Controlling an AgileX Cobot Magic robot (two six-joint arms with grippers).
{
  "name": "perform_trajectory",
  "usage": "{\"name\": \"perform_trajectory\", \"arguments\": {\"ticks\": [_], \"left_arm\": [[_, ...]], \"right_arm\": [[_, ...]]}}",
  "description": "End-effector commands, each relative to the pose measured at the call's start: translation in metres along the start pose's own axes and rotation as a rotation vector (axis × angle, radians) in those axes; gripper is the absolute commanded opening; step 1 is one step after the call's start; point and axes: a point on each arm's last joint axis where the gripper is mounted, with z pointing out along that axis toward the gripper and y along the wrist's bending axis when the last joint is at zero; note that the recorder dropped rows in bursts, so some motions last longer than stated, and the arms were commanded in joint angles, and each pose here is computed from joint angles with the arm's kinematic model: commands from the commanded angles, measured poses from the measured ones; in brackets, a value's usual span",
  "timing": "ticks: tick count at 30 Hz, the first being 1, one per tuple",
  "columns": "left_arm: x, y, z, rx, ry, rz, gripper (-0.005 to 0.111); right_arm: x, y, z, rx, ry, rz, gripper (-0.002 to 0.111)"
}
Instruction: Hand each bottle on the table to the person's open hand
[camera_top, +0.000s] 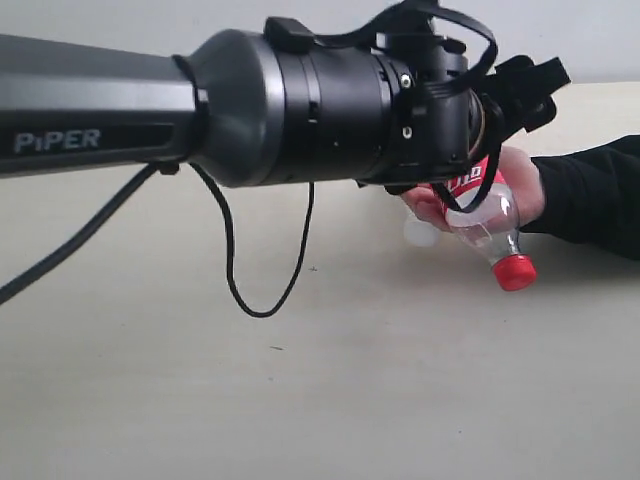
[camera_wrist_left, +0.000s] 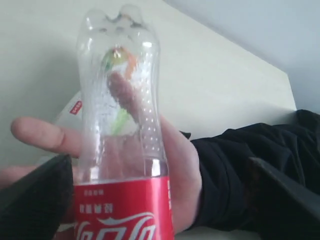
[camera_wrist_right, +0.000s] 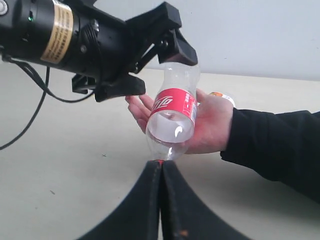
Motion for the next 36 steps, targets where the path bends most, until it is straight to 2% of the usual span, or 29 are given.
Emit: {"name": "perform_trajectory", "arguments": {"ticks": [1,3,6,9,10,12,14,15,21,24,28,29,30,31,33,36], "left_arm": [[-0.026,0.0,-0.021,-0.054,-0.077,0.075,0.087],[-0.04,0.001,-0.031,-0.088,-0.11,0.103,0.084],[-0.06,0.003,-0.049,-0.127,-0.148,0.174,0.061],[-0.079,0.005,-0.073,-0.179,-0.18,0.221,0.012],[-0.086,0.007,-0.082,-0.219,-0.199,0.242,0.002],[-0.097,0.009,-0.097,-0.268,-0.232,0.335,0.0],[-0.103,0.01,-0.109,-0.282,-0.226,0.509,0.0],[-0.104,0.012,-0.114,-0.287,-0.223,0.548,0.0],[-0.107,0.036,-0.14,-0.228,-0.261,0.657,0.0],[-0.103,0.058,-0.147,-0.167,-0.231,0.724,0.0],[-0.094,0.089,-0.159,-0.033,-0.193,0.867,0.0],[-0.09,0.104,-0.166,0.041,-0.188,0.945,0.0],[-0.088,0.11,-0.169,0.07,-0.187,0.978,0.0],[-0.08,0.123,-0.174,0.129,-0.183,1.08,0.0],[-0.062,0.14,-0.175,0.17,-0.147,1.219,0.0],[-0.047,0.149,-0.17,0.236,-0.104,1.247,0.0]], "right_arm": [[0.0,0.0,0.0,0.002,-0.009,-0.007,0.0],[0.0,0.0,0.0,0.002,-0.009,-0.007,0.0],[0.0,0.0,0.0,0.002,-0.009,-0.007,0.0],[0.0,0.0,0.0,0.002,-0.009,-0.009,0.0],[0.0,0.0,0.0,0.002,-0.009,-0.009,0.0],[0.0,0.0,0.0,0.002,-0.009,-0.009,0.0],[0.0,0.0,0.0,0.002,-0.009,-0.009,0.0],[0.0,0.0,0.0,0.002,-0.009,-0.009,0.0],[0.0,0.0,0.0,0.002,-0.009,-0.007,0.0],[0.0,0.0,0.0,0.002,-0.009,-0.007,0.0],[0.0,0.0,0.0,0.002,-0.009,-0.007,0.0],[0.0,0.0,0.0,0.002,-0.009,-0.007,0.0],[0.0,0.0,0.0,0.002,-0.009,-0.007,0.0],[0.0,0.0,0.0,0.002,-0.009,-0.007,0.0],[0.0,0.0,0.0,0.002,-0.009,-0.007,0.0],[0.0,0.0,0.0,0.002,-0.009,-0.007,0.0]]}}
